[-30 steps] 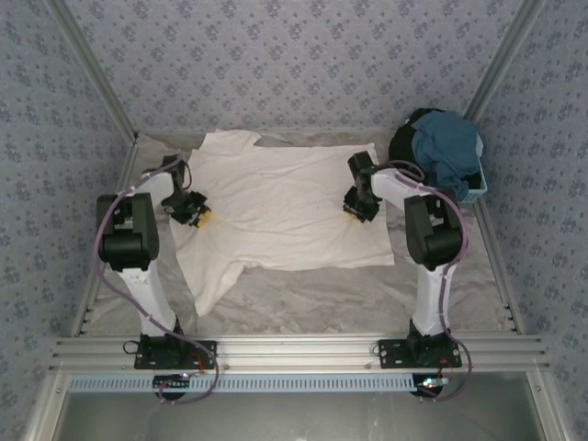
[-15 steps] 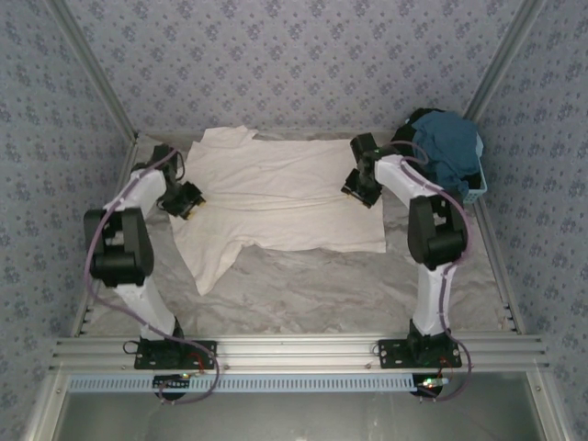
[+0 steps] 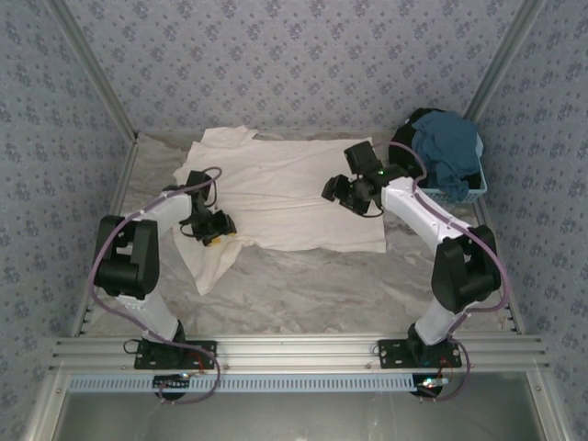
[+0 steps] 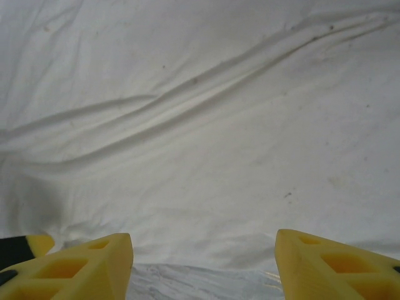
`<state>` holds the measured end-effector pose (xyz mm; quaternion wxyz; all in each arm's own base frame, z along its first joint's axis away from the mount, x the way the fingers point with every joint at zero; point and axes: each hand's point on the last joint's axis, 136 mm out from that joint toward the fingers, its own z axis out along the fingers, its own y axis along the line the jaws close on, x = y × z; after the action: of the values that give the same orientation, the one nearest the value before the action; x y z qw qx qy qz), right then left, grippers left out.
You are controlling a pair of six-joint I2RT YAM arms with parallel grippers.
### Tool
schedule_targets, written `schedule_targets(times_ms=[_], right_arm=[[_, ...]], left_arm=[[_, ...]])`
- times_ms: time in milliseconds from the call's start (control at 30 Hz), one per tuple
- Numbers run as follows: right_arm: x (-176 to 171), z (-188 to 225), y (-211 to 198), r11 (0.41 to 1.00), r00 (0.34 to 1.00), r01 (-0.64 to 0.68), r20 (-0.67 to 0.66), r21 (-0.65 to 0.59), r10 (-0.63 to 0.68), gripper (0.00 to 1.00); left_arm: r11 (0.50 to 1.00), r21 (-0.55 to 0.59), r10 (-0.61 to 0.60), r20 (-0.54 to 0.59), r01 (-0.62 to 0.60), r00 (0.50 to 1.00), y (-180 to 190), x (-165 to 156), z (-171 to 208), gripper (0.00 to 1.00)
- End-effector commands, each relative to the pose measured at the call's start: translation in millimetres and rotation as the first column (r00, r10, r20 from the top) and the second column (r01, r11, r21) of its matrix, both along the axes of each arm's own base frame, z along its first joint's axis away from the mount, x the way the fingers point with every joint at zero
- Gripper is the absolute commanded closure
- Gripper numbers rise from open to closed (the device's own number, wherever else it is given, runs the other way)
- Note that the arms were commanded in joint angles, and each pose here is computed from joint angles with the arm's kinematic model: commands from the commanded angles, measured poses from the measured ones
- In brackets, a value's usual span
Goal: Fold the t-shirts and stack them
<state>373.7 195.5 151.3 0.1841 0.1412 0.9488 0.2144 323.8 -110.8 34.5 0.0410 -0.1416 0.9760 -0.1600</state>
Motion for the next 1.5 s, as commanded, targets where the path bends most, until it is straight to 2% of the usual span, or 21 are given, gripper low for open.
schedule_targets(times_ms=[0, 167, 400, 733, 867, 1067, 1200, 1300, 1467], right_arm=[[-7.1, 14.9, 6.0, 0.998, 0.999, -0.033, 0.031, 0.044, 0.032, 0.36], [-9.3, 15.3, 8.3, 0.997, 0.999, -0.045, 0.026, 0.056, 0.043, 0.36], [-12.2, 10.9, 7.5, 0.997, 0.999, -0.049, 0.01, 0.057, 0.049, 0.36], [-14.0, 4.1, -0.6, 0.998, 1.0, -0.024, -0.012, 0.064, 0.024, 0.37], [-13.2, 4.6, -4.9, 0.998, 1.0, -0.015, -0.011, 0.062, 0.015, 0.38], [-17.2, -2.1, -13.7, 0.998, 1.0, 0.012, -0.03, 0.059, -0.01, 0.39], [-23.7, -9.3, -21.9, 0.998, 0.998, 0.039, -0.051, 0.055, -0.036, 0.39], [-31.2, -18.6, -29.0, 0.997, 0.996, 0.057, -0.076, 0.045, -0.053, 0.4], [-35.2, -20.1, -35.2, 0.997, 0.995, 0.065, -0.071, 0.031, -0.063, 0.42]], left_arm=[[0.996, -0.039, -0.072, 0.042, 0.074, 0.997, -13.6, -5.4, -3.1, 0.52], [0.995, -0.04, -0.085, 0.038, 0.086, 0.996, -20.8, -17.8, -6.8, 0.52], [0.994, -0.017, -0.103, 0.086, 0.104, 0.991, -25.9, -27.9, 19.1, 0.52], [0.98, -0.073, -0.187, -0.007, 0.186, 0.982, -56.2, -62.2, 9.8, 0.54], [0.963, -0.163, -0.217, -0.005, 0.213, 0.976, -72.2, -71.2, 17.2, 0.55], [0.928, -0.281, -0.287, -0.124, 0.243, 0.95, -92.8, -103.9, 12.5, 0.56], [0.851, -0.441, -0.366, -0.11, 0.285, 0.924, -120.3, -120.0, 29.7, 0.56], [0.861, -0.419, -0.378, -0.146, 0.288, 0.914, -115.0, -126.9, 33.5, 0.57], [0.871, -0.438, -0.292, -0.099, 0.222, 0.951, -106.8, -118.1, 62.4, 0.57]])
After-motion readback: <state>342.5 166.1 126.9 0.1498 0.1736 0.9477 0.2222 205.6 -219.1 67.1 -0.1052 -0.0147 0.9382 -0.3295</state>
